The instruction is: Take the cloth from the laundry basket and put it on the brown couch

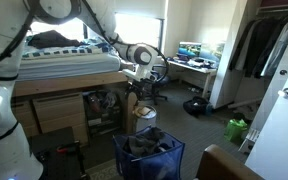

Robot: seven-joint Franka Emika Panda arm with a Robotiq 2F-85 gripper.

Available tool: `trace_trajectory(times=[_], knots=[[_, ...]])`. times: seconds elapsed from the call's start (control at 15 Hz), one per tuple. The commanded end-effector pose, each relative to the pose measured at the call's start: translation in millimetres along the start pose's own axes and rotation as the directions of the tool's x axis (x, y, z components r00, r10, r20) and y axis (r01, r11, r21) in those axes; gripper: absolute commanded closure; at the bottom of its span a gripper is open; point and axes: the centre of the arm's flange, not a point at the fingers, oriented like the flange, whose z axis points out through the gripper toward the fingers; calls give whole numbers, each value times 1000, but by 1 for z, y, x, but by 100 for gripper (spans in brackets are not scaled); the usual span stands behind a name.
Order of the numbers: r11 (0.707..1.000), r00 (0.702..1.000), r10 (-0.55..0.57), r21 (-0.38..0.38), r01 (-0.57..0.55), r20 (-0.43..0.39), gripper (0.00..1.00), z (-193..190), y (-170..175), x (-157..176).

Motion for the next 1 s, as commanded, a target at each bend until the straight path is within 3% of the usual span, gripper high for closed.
trace_trajectory(times=[0.0, 0.47, 0.73, 0.87, 0.93], knots=[[993, 996, 93, 74, -94, 6, 0, 57, 12, 44], [968, 959, 230, 60, -243, 168, 0, 172, 26, 90], [953, 934, 290, 24, -302, 208, 0, 199, 21, 113], [960, 939, 257, 52, -276, 230, 0, 191, 12, 116], [963, 945, 254, 40, -268, 208, 0, 208, 19, 100]])
